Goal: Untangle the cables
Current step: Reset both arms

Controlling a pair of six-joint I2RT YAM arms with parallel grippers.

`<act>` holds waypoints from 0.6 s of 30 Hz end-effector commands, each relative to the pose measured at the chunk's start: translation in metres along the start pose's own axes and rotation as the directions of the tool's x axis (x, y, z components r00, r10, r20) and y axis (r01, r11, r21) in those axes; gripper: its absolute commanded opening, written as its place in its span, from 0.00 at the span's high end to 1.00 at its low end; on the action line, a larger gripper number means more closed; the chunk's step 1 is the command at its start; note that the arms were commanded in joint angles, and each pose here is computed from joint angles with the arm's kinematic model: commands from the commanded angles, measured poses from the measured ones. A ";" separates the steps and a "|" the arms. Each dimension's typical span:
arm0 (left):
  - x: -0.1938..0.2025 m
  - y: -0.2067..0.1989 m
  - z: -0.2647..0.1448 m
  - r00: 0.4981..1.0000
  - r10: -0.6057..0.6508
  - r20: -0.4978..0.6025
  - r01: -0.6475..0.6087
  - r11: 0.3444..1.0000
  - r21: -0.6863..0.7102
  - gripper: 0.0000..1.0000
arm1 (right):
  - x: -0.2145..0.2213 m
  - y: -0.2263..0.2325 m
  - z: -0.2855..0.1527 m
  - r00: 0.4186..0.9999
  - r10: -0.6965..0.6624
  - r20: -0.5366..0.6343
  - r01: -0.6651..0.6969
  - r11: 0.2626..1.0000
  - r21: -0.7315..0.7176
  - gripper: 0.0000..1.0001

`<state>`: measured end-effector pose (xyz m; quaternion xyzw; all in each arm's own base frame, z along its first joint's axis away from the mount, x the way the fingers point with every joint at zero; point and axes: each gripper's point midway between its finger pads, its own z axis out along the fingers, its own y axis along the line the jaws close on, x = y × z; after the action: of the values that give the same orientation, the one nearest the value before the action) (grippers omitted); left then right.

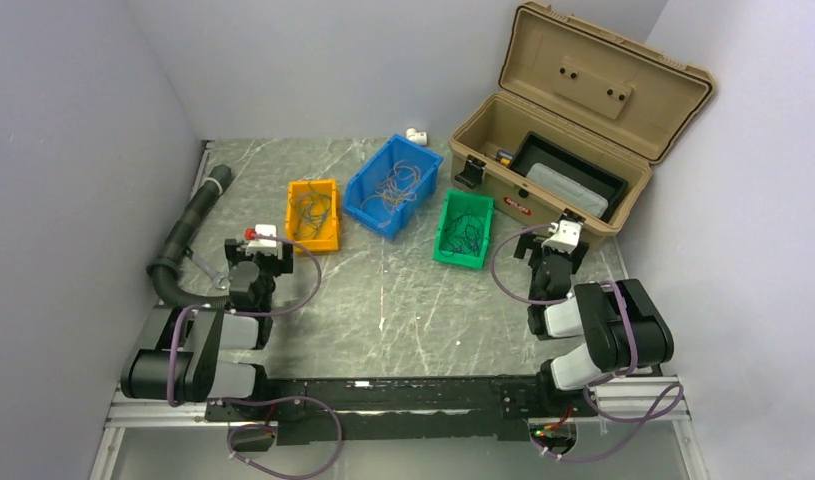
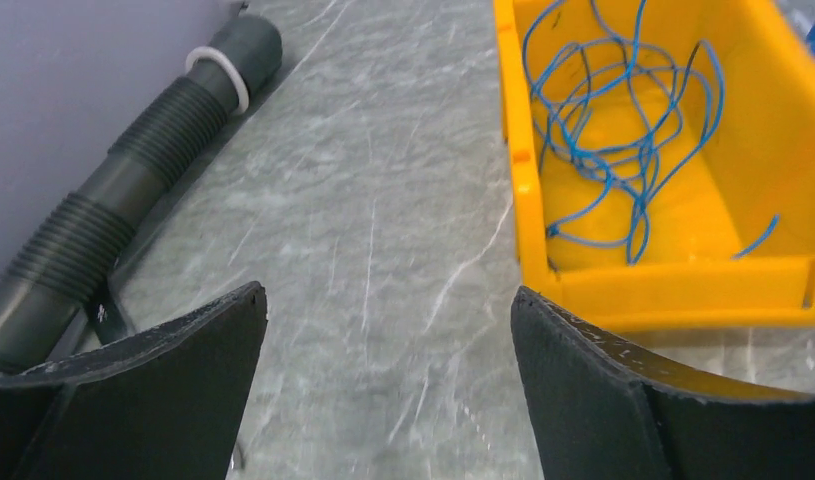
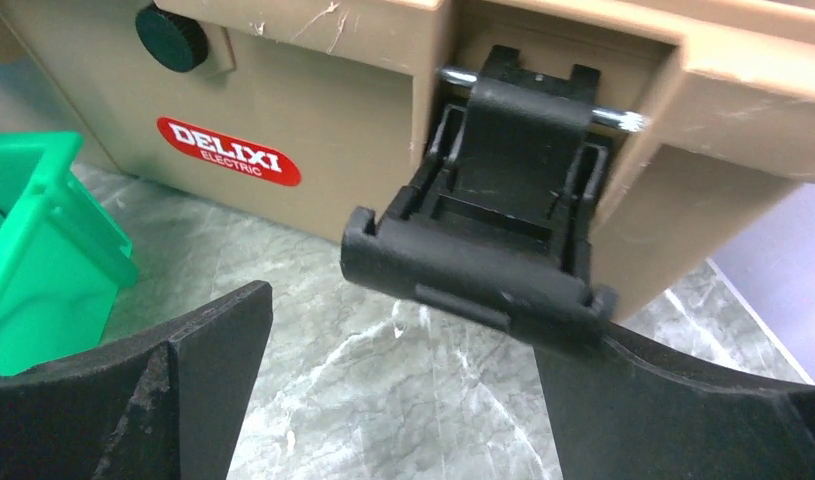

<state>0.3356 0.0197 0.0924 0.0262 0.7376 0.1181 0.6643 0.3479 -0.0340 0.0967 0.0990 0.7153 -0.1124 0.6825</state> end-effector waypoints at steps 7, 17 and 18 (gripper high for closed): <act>-0.034 -0.002 0.022 0.996 -0.053 0.074 0.050 0.998 0.041 0.01 | -0.005 0.006 0.018 0.999 0.024 -0.030 -0.024 1.000 -0.014 0.00; -0.034 -0.003 0.024 0.996 -0.056 0.068 0.053 0.997 0.050 0.01 | -0.004 0.006 0.017 0.999 0.024 -0.032 -0.025 1.000 -0.014 0.00; -0.034 -0.003 0.024 0.996 -0.057 0.068 0.054 0.997 0.052 0.01 | -0.004 0.006 0.018 0.999 0.025 -0.032 -0.025 1.000 -0.014 0.00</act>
<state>0.3553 0.0169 0.1089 0.0266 0.7308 0.0947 0.6755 0.3570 -0.0363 0.0822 0.0981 0.7455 -0.1129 0.6495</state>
